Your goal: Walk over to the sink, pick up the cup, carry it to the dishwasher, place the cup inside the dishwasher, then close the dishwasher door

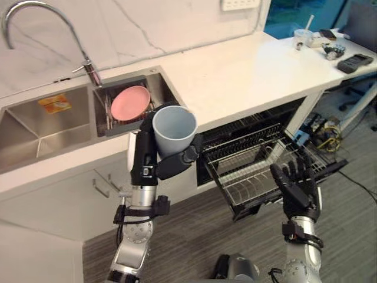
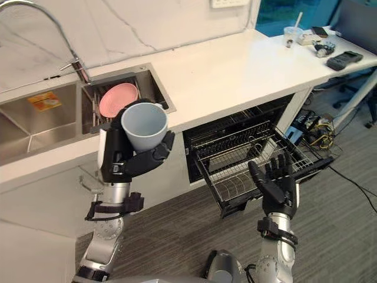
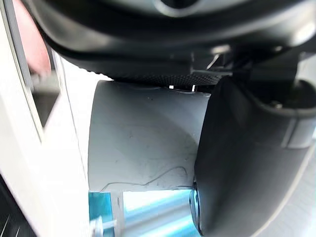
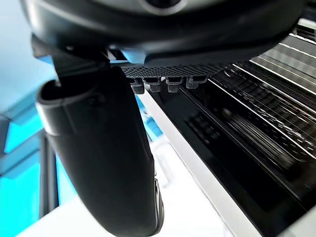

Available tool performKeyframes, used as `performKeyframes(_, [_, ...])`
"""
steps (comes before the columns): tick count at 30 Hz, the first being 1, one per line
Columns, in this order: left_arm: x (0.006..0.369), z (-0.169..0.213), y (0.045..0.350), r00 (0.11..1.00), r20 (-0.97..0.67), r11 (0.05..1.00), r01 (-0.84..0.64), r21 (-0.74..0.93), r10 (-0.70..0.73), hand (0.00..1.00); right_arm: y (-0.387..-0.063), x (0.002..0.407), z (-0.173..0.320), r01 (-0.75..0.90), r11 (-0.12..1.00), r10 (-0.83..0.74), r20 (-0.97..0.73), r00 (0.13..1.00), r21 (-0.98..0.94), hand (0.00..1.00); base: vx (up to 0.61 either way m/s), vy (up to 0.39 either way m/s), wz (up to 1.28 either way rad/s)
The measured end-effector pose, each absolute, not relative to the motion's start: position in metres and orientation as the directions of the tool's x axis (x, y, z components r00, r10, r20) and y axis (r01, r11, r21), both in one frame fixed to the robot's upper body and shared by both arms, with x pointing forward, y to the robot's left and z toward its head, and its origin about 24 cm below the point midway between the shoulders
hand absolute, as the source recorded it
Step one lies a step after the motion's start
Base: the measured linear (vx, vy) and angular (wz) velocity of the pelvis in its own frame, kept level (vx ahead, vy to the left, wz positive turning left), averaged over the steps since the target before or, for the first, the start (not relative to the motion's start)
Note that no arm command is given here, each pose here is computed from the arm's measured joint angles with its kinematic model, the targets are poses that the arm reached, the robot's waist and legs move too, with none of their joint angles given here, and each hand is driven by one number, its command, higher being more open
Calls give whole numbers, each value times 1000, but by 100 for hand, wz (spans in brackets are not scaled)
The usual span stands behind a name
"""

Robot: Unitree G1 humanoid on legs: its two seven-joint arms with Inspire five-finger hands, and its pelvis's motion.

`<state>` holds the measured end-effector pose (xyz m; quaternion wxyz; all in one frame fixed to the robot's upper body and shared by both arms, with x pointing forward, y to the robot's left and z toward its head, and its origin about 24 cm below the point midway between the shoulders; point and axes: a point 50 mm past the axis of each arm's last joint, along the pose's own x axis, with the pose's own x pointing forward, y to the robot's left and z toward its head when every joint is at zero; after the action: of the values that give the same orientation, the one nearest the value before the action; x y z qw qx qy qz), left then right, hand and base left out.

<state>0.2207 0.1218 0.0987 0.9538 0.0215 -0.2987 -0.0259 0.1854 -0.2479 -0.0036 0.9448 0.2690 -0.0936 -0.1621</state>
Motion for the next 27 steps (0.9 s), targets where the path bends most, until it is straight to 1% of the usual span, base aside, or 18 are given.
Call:
performKeyframes(3, [219,98,113,820,566,996,74,48,-88,0,-247,184,7,227,815,-347,134,928,534,100,43,-18,-42])
performKeyframes(5, [213,91,106,835,538,993,108,43,-114,0,-240,187,19,169,824,-317,192,929,541,100,103,73,-103])
performKeyframes(9, [209,89,98,831,533,987,154,52,-158,0,-236,192,32,79,849,-254,273,928,522,100,159,109,-84])
performKeyframes(11, [209,89,97,831,534,987,151,55,-157,0,-237,192,30,73,856,-237,264,935,512,100,250,181,-85])
performKeyframes(14, [210,89,96,833,531,987,149,54,-155,0,-240,191,17,101,854,-231,198,953,511,100,270,165,-50])
performKeyframes(18, [220,88,104,843,520,990,115,81,-140,0,-230,194,9,87,831,-207,160,965,550,100,210,159,-18])
performKeyframes(21, [223,91,109,840,527,991,97,90,-130,0,-218,197,7,-3,800,-128,176,976,600,100,135,99,0])
performKeyframes(23, [227,91,111,841,525,992,104,78,-129,0,-203,203,5,-144,679,-9,205,979,719,100,53,49,2])
performKeyframes(24, [228,90,111,844,520,991,104,81,-131,0,-199,204,5,-175,657,21,213,977,733,100,20,33,0])
performKeyframes(26, [233,81,110,864,484,989,86,123,-135,0,-180,209,6,-296,588,163,249,955,753,100,-6,27,-5])
performKeyframes(27, [234,79,110,870,473,987,81,137,-137,0,-176,210,7,-323,573,194,258,946,754,100,-34,27,-8])
